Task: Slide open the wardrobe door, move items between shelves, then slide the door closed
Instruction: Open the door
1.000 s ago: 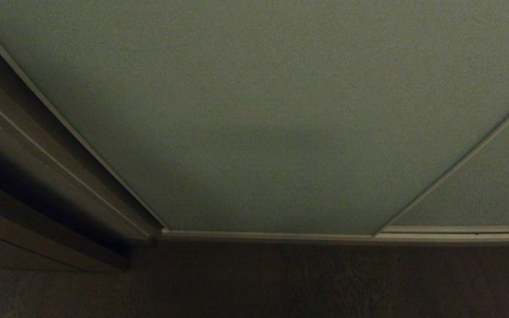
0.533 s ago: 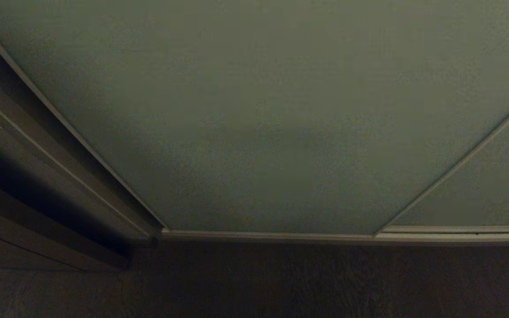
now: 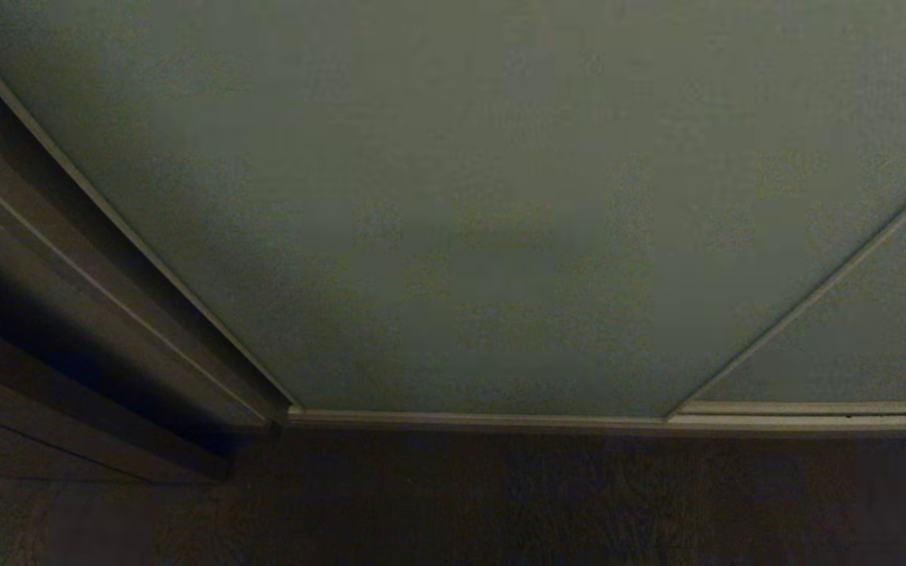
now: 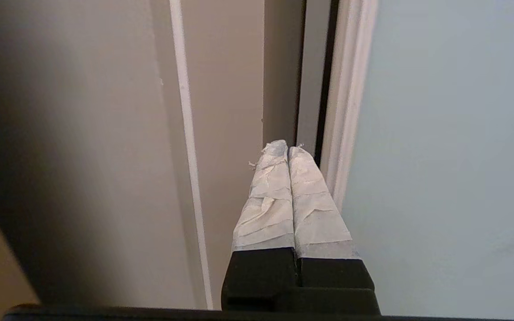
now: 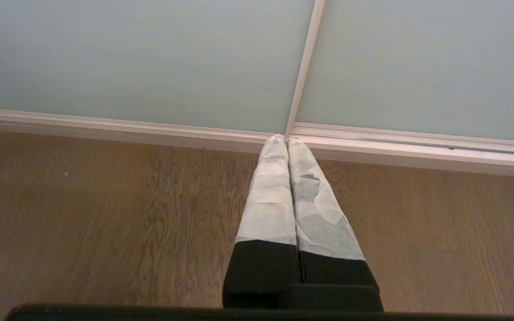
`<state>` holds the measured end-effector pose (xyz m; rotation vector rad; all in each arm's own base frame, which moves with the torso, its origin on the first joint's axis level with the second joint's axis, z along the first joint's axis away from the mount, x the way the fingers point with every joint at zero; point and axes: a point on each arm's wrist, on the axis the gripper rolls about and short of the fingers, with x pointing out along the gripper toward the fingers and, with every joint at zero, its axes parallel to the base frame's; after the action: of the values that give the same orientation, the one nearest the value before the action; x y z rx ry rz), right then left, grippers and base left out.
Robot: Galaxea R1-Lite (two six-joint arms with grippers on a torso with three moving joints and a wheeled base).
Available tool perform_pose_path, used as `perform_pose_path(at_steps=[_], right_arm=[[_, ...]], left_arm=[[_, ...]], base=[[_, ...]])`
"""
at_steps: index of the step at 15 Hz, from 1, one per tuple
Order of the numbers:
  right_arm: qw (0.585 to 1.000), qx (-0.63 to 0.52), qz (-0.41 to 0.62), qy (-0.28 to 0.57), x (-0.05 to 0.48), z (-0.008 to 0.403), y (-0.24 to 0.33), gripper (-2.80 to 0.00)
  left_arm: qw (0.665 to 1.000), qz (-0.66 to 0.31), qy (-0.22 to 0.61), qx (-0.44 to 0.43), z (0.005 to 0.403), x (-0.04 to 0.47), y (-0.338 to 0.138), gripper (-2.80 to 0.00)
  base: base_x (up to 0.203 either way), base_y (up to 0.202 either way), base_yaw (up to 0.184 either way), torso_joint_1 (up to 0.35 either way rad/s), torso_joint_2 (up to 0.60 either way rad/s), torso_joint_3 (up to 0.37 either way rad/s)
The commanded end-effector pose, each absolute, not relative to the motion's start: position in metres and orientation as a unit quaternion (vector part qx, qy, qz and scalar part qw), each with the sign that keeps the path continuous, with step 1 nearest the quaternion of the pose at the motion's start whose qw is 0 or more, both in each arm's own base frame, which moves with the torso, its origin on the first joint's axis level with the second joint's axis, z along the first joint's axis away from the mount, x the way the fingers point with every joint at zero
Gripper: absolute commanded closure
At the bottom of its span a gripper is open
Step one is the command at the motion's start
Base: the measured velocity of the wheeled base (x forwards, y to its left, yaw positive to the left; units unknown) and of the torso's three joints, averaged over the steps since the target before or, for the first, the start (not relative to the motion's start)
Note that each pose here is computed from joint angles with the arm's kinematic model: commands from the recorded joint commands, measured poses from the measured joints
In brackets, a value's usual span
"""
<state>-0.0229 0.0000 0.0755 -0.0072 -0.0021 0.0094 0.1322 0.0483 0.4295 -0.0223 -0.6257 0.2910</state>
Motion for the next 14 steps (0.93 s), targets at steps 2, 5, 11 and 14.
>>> perform_pose_path(at_steps=[2, 5, 11, 14], right_arm=[[1.0, -0.004, 0.005, -0.001, -0.023, 0.075, 0.0, 0.0], [1.0, -0.004, 0.005, -0.001, -0.023, 0.076, 0.0, 0.0], [1.0, -0.003, 0.005, -0.002, -0.023, 0.076, 0.0, 0.0], [1.0, -0.004, 0.005, -0.002, -0.023, 0.076, 0.0, 0.0]], left_arm=[[0.941, 0.147, -0.304, -0.012, 0.431, 0.146, 0.054, 0.0], [0.943, 0.145, -0.301, -0.011, 0.432, 0.153, 0.056, 0.0], [0.957, 0.122, -0.264, -0.013, 0.433, 0.173, 0.062, 0.0], [0.959, 0.107, -0.261, -0.011, 0.436, 0.181, 0.062, 0.0]], base=[[0.0, 0.0, 0.0, 0.0, 0.0, 0.0], [0.0, 0.0, 0.0, 0.0, 0.0, 0.0], [0.0, 0.0, 0.0, 0.0, 0.0, 0.0], [0.0, 0.0, 0.0, 0.0, 0.0, 0.0]])
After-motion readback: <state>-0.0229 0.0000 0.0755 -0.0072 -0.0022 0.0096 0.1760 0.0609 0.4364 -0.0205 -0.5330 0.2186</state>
